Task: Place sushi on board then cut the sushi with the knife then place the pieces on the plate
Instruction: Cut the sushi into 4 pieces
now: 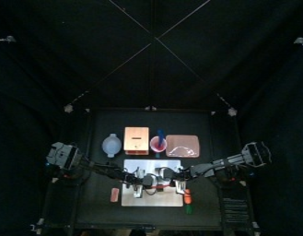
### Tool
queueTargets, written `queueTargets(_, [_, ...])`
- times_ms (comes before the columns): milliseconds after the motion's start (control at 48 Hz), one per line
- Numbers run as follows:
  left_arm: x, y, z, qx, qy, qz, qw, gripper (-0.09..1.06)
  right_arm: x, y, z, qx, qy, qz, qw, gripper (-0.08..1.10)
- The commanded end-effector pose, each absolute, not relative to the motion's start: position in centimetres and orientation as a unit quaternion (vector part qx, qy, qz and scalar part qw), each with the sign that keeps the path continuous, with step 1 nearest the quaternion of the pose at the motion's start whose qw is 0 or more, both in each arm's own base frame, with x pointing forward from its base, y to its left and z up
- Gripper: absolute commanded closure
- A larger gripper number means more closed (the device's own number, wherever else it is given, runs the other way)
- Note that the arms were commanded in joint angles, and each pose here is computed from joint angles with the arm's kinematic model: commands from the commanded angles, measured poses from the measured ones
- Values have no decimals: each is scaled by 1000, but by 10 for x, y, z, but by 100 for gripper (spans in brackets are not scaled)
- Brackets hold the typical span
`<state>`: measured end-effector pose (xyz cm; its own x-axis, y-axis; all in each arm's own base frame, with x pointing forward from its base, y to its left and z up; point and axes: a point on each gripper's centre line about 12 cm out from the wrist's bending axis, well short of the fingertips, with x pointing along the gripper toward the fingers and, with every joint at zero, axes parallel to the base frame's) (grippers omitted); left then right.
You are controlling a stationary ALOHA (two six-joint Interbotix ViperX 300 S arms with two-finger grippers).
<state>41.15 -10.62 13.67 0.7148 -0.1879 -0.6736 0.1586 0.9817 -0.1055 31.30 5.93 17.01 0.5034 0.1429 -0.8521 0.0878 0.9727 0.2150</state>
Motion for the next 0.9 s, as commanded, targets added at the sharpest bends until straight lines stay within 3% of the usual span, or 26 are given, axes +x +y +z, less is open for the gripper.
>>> queueTargets(21, [413,-111,146,-16,353,-101,930,61,314,55,180,122,482,13,867,65])
queueTargets(896, [413,-116,115,-29,388,-94,916,61,318,77,137,141,537,17,831,65])
